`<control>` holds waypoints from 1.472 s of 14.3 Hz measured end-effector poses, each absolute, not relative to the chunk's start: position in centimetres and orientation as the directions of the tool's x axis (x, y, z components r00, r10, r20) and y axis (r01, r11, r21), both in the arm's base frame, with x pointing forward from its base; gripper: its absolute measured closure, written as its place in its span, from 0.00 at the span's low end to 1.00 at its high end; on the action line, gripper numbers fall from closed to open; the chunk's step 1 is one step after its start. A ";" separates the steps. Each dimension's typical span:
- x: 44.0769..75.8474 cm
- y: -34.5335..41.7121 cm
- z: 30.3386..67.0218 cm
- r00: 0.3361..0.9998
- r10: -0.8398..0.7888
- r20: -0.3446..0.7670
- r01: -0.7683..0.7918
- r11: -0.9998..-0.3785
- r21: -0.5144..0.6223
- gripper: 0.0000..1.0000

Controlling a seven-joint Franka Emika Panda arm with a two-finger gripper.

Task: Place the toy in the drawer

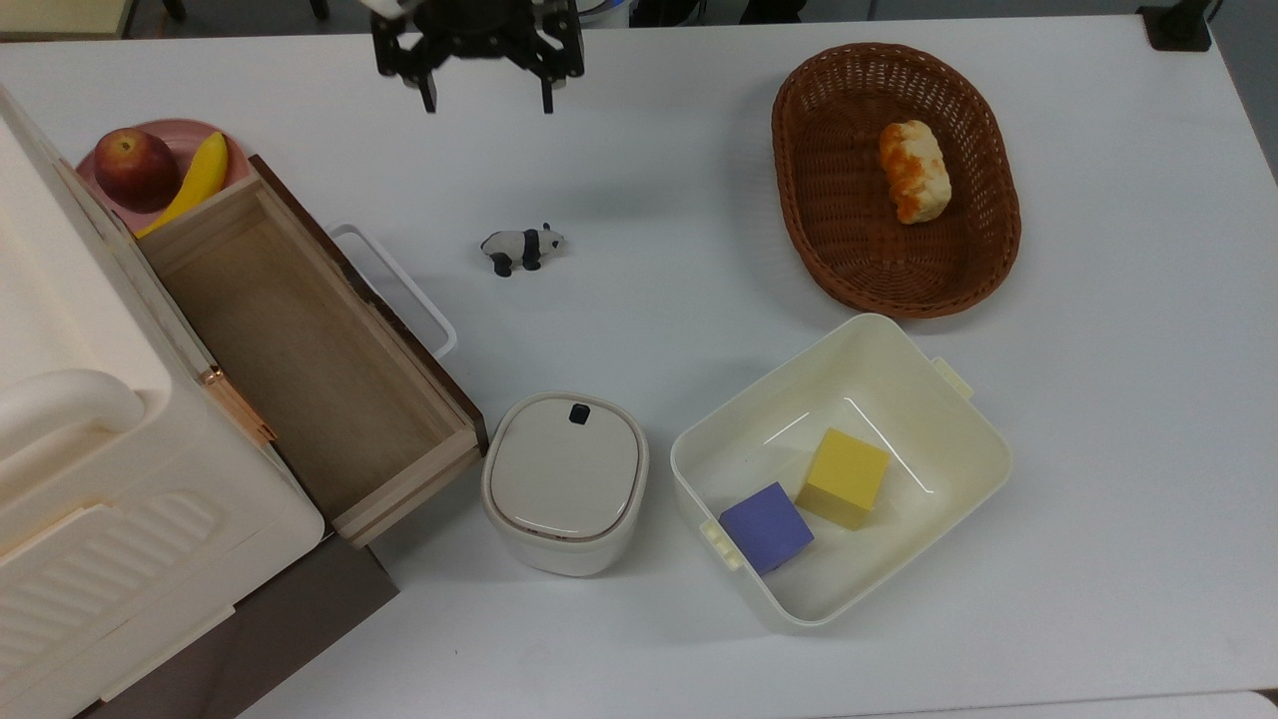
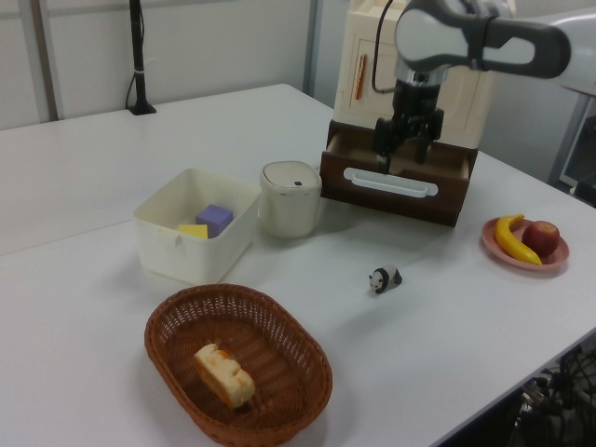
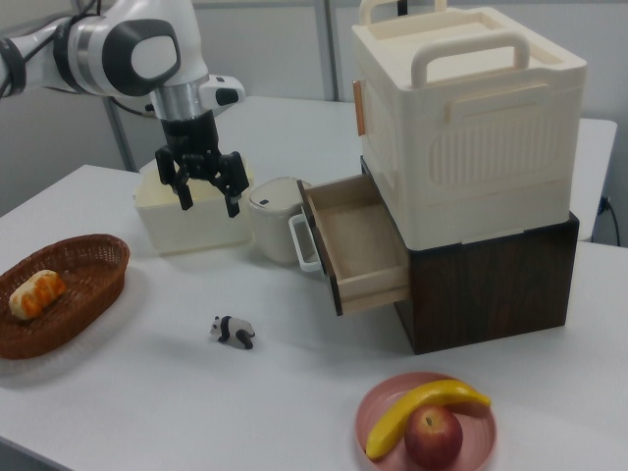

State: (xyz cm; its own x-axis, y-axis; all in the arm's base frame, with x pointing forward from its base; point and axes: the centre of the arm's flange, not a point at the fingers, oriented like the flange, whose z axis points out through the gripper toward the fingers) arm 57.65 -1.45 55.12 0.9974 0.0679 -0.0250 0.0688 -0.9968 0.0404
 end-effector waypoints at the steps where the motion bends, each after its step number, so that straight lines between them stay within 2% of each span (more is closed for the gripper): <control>1: 57.9 -1.1 54.4 0.996 0.081 -0.039 0.083 -0.995 0.047 0.00; 3: 58.0 -1.2 53.6 0.999 -0.019 -0.048 -0.016 -0.999 0.051 0.00; 4: 58.0 -1.3 53.3 0.991 -0.128 -0.049 -0.125 -0.991 0.054 0.00; 5: 57.9 -1.4 52.6 0.950 -0.310 -0.046 -0.307 -0.950 0.062 0.00; 6: 57.8 -1.3 51.7 0.913 -0.405 -0.052 -0.401 -0.913 0.073 0.00; 7: 57.5 -1.1 50.6 0.920 -0.388 -0.062 -0.381 -0.919 0.107 0.00; 9: 56.5 1.7 46.8 0.984 -0.103 -0.148 -0.077 -0.982 0.174 0.00; 11: 56.2 1.9 46.0 0.970 0.134 -0.203 0.165 -0.975 0.146 0.00; 12: 56.2 1.8 46.0 0.961 0.180 -0.211 0.212 -0.968 0.138 0.00; 21: 56.2 1.8 46.0 0.961 0.180 -0.211 0.212 -0.968 0.138 0.00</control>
